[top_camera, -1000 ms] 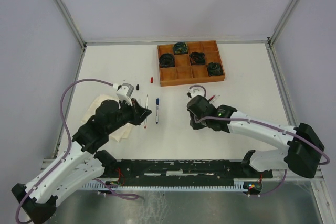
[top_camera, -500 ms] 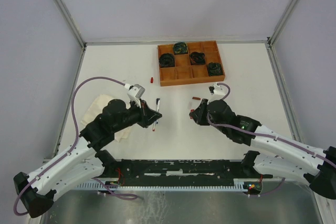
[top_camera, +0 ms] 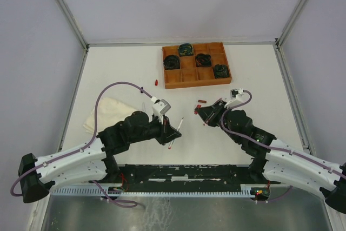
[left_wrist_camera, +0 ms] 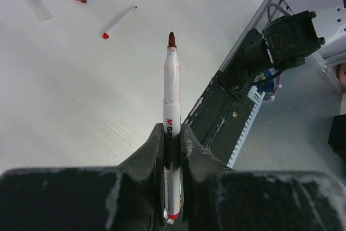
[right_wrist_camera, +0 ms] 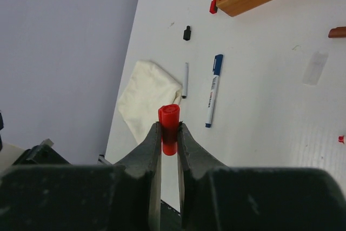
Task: Insert the pens into the pen caps
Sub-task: Insert the pen cap onto the pen.
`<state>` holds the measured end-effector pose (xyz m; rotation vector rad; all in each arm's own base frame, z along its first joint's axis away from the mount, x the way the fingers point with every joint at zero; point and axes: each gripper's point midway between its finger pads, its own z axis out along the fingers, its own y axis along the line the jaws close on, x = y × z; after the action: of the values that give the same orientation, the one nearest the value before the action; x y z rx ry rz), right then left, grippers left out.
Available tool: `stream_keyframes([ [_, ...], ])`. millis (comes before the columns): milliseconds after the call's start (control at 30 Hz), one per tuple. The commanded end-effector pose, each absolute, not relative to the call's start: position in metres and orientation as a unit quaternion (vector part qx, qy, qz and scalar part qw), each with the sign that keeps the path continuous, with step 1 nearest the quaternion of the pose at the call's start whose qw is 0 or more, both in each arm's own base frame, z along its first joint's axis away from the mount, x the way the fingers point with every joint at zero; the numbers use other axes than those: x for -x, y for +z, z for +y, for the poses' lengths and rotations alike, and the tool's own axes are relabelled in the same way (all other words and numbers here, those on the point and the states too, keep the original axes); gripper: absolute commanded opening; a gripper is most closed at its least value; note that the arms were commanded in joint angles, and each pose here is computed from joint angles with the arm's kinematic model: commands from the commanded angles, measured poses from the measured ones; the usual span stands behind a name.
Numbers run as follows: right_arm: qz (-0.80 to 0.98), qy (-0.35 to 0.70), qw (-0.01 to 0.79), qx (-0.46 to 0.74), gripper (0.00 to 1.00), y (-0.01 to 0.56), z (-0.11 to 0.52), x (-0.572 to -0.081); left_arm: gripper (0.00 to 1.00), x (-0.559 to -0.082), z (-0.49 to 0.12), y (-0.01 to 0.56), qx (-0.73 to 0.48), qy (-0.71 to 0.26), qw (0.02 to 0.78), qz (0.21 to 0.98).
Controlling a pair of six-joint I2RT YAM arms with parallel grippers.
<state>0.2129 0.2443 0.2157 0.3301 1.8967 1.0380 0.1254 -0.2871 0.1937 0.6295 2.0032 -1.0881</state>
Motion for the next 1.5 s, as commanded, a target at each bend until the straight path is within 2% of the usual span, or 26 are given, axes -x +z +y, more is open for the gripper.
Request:
stream_keyframes([
  [0,0.713,0.493,0.477,-0.147,0.03,0.254,0.255,-0.216,0.03,-0.128,-0.301,0.211,-0.233,-0.447,0.401,0.765],
  [300,0.681,0.545,0.477,-0.107,0.04,0.274,0.27,-0.206,0.03,-0.129,-0.305,0.208,-0.235,-0.444,0.401,0.766],
  [1467,0.689,0.562,0.454,-0.056,0.05,0.272,0.286,-0.193,0.03,-0.132,-0.303,0.206,-0.226,-0.439,0.407,0.769],
])
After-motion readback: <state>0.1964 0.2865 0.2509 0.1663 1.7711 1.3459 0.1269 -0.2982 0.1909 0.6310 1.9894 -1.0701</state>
